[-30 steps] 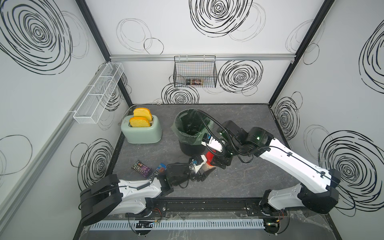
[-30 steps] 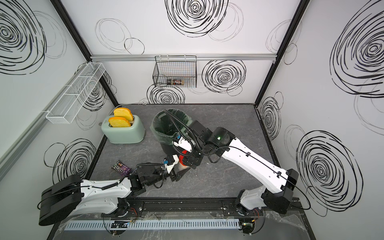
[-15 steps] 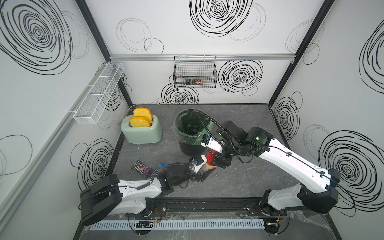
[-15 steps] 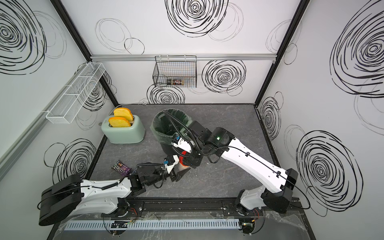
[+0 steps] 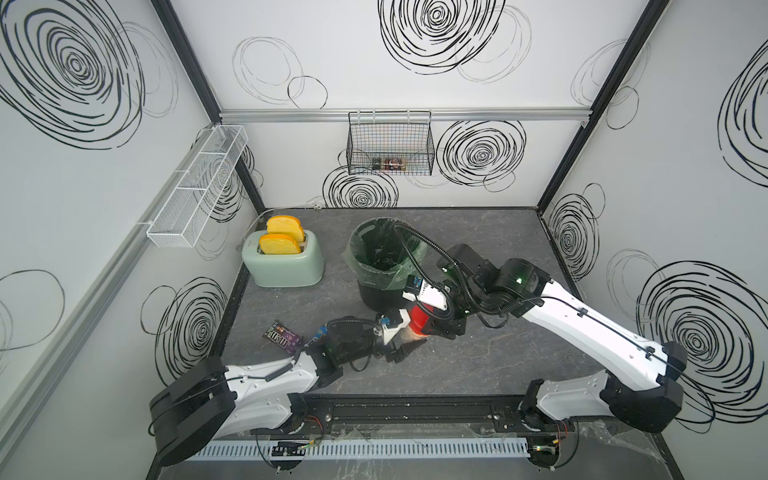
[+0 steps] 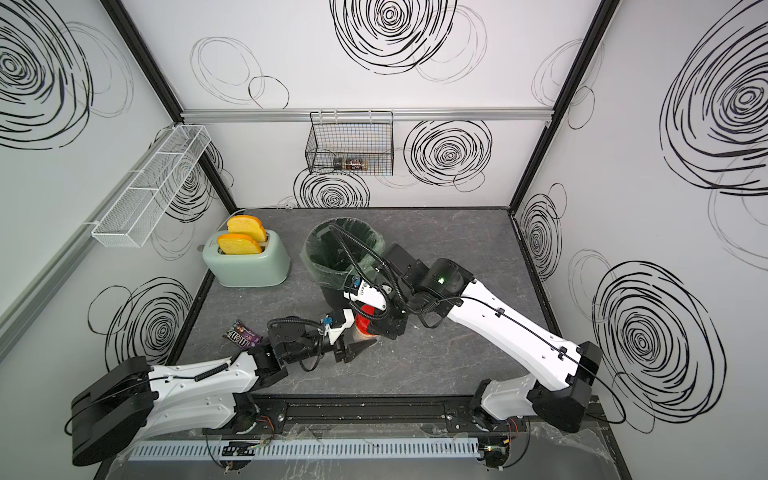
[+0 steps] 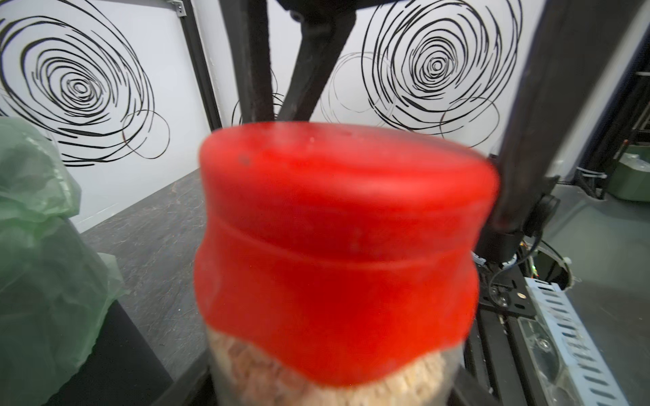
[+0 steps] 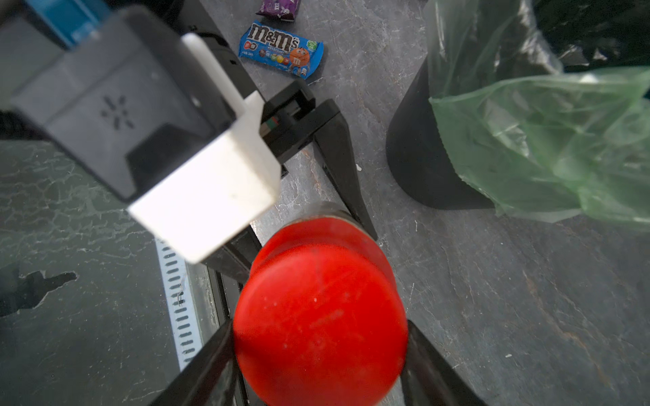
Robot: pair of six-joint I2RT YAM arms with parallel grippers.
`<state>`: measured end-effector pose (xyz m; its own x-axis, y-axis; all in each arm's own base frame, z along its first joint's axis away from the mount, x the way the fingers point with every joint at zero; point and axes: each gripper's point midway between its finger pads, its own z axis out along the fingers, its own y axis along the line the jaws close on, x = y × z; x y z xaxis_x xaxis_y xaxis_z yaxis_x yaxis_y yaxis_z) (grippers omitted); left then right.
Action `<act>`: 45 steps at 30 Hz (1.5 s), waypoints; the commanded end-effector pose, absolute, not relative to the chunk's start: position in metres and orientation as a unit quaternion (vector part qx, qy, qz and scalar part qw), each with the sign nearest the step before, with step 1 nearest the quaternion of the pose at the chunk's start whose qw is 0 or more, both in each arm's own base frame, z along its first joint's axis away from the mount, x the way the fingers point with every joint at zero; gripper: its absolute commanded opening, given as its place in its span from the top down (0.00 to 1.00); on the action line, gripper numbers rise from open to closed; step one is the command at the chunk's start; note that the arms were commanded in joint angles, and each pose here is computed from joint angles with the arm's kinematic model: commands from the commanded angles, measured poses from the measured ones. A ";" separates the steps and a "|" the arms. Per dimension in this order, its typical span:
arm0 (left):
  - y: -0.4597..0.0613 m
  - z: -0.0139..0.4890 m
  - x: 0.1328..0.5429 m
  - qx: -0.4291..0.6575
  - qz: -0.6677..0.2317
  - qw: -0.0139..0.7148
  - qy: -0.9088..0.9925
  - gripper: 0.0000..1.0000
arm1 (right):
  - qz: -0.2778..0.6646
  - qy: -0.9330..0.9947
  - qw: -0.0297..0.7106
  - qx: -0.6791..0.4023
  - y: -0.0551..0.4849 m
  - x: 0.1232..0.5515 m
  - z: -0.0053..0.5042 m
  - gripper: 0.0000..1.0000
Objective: Empty expired oatmeal from jars
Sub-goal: Unscrew the lid from the jar.
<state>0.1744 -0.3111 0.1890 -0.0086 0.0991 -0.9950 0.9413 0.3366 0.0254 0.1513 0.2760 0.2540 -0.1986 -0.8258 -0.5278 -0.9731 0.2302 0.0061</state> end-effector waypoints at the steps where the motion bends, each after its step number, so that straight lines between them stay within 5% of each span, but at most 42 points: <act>1: -0.322 0.249 0.147 0.459 -0.449 0.582 0.498 0.46 | 0.142 0.711 0.197 -0.659 0.260 0.143 0.242 0.70; 3: -0.323 0.248 0.147 0.463 -0.448 0.581 0.497 0.46 | 0.132 0.711 0.193 -0.663 0.258 0.143 0.239 0.70; 12: -0.318 0.251 0.155 0.444 -0.394 0.634 0.495 0.49 | 0.163 0.761 0.194 -0.597 0.283 0.154 0.248 0.33; 17: -0.320 0.253 0.154 0.443 -0.392 0.638 0.493 0.49 | 0.172 0.774 0.198 -0.577 0.289 0.157 0.246 0.22; 26: -0.321 0.252 0.156 0.440 -0.390 0.640 0.495 0.50 | 0.166 0.791 0.218 -0.547 0.287 0.165 0.251 0.21; 29: -0.324 0.251 0.154 0.445 -0.389 0.639 0.493 0.50 | 0.154 0.798 0.201 -0.547 0.286 0.166 0.246 0.31; 34: -0.325 0.253 0.147 0.456 -0.406 0.628 0.482 0.50 | 0.124 0.778 0.198 -0.583 0.279 0.169 0.240 0.82; 36: -0.326 0.255 0.144 0.460 -0.413 0.623 0.478 0.50 | 0.125 0.764 0.210 -0.598 0.279 0.168 0.243 0.95; 45: -0.323 0.255 0.134 0.480 -0.441 0.603 0.461 0.50 | 0.119 0.714 0.201 -0.660 0.271 0.155 0.243 0.98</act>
